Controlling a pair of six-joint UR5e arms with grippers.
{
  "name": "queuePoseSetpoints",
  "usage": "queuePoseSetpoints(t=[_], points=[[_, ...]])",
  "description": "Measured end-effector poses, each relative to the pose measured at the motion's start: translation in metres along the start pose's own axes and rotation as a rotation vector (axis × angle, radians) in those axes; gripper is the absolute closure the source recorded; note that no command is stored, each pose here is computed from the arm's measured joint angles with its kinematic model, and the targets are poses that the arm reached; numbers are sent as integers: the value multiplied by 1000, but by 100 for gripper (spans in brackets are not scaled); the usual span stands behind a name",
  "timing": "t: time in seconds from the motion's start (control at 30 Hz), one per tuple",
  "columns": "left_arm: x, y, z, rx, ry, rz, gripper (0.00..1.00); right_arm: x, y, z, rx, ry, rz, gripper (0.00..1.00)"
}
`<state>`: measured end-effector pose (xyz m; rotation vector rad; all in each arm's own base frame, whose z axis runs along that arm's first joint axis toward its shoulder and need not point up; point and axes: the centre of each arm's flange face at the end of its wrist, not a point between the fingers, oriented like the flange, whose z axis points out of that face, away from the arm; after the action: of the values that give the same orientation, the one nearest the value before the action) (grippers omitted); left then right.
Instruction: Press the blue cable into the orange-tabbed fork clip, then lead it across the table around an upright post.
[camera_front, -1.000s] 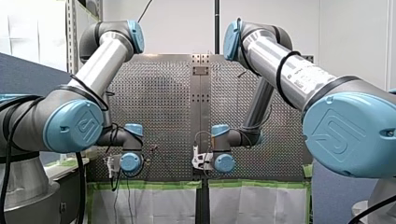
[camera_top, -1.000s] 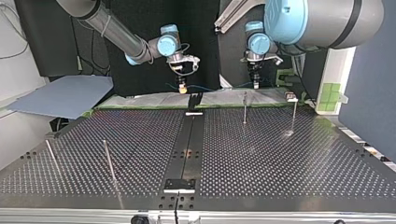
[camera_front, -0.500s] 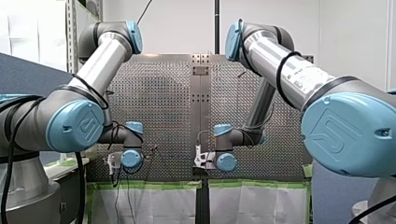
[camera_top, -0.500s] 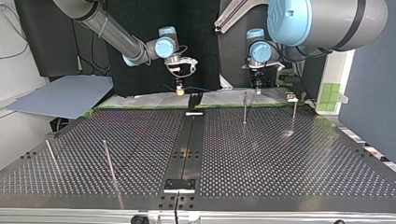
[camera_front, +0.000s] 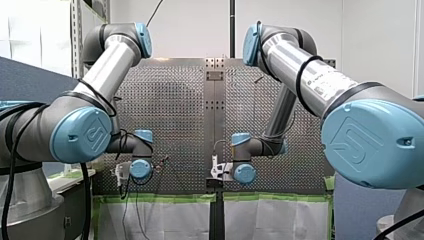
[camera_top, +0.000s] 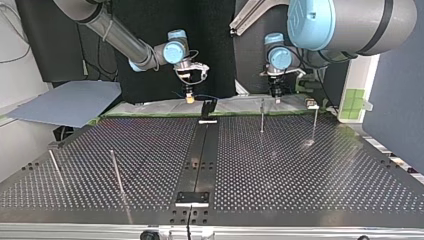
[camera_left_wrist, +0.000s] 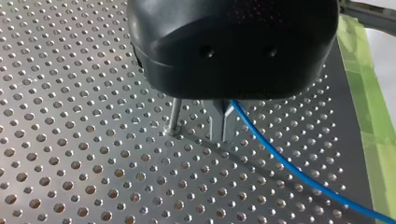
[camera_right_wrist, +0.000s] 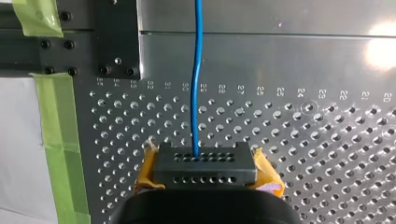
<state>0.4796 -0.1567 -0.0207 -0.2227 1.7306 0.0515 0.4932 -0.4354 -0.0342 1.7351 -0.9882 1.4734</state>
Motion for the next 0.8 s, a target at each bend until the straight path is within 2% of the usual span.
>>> queuePoseSetpoints(t=[0.3,0.8], points=[[-5,-4,11,11,16,6,100,0,6,2,-10,-3,1,100],[-10,-4,20,17,11,-1,100,0,20,5,-32,-11,4,100]])
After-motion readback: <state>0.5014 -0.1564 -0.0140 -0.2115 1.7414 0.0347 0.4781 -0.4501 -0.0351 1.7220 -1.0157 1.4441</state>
